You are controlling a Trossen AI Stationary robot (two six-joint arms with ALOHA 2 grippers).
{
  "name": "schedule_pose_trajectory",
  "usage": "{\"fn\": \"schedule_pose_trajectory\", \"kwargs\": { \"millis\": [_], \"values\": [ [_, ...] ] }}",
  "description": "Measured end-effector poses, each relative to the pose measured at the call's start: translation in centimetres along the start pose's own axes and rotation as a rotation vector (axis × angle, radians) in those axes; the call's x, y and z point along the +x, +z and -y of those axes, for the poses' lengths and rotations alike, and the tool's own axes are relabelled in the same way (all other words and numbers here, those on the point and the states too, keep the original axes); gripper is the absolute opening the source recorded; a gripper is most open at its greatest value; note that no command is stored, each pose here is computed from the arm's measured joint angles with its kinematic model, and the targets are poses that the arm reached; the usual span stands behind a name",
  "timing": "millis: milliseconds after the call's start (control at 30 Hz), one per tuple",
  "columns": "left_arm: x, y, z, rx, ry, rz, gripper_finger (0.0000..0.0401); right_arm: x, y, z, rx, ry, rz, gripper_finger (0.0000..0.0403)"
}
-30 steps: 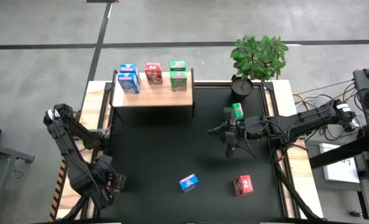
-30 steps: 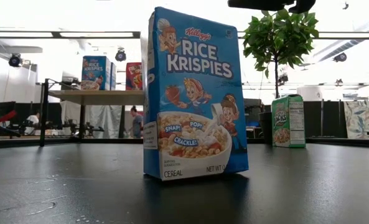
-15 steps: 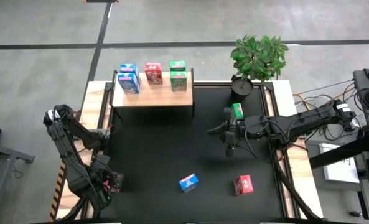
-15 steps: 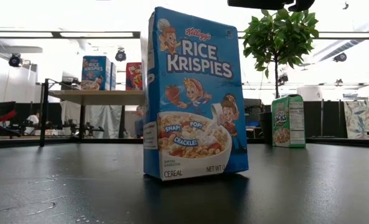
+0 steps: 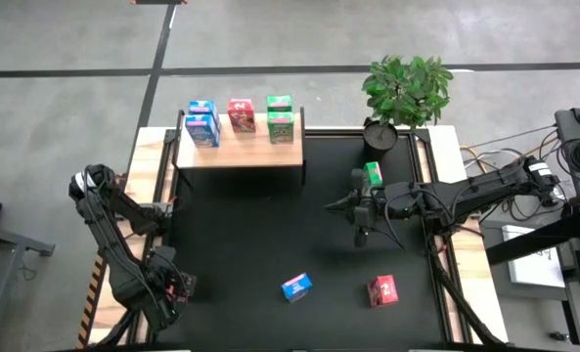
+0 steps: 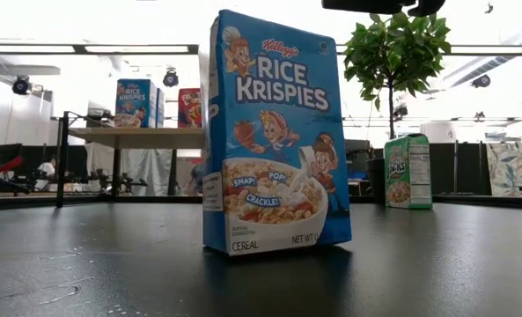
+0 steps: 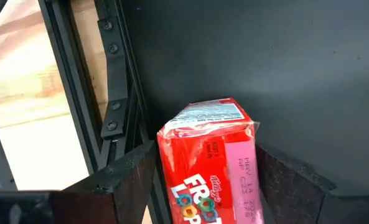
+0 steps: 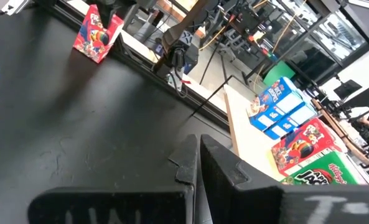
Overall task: Stack cereal on shelf
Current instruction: Put the left red cereal box on the shelf aligned with the other red cereal box
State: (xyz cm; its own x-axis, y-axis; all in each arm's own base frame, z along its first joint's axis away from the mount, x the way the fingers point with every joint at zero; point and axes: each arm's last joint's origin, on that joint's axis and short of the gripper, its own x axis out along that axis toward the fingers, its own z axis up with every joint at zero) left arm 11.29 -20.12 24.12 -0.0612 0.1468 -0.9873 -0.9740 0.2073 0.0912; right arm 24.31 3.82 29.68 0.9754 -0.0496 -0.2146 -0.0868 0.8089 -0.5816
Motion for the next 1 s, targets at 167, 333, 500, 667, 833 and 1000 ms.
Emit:
{"fn": "schedule_pose_trajectory", "kwargs": {
  "millis": [167,333,500,667,833,1000],
  "values": [
    [0.0,0.0,0.0,0.000,0.000,0.000,0.0241,0.0,0.0,0.0,-0.007,0.000,0.000,0.0009],
    [0.0,0.0,0.0,0.000,-0.002,-0.001,0.0220,0.0,0.0,0.0,-0.013,0.000,0.000,0.0009],
    [0.0,0.0,0.0,0.000,-0.002,-0.001,0.0198,0.0,0.0,0.0,-0.014,0.000,0.000,0.0009],
    [0.0,0.0,0.0,0.000,-0.003,-0.001,0.0186,0.0,0.0,0.0,-0.015,0.000,0.000,0.0009],
    [-0.3,0.1,0.2,0.014,-0.016,0.001,0.0184,0.0,0.0,0.0,-0.010,0.000,0.000,0.0009],
    [-1.7,1.0,1.1,0.053,-0.096,0.069,0.0184,0.0,0.0,0.0,-0.013,0.000,0.000,0.0009]
  ]
}}
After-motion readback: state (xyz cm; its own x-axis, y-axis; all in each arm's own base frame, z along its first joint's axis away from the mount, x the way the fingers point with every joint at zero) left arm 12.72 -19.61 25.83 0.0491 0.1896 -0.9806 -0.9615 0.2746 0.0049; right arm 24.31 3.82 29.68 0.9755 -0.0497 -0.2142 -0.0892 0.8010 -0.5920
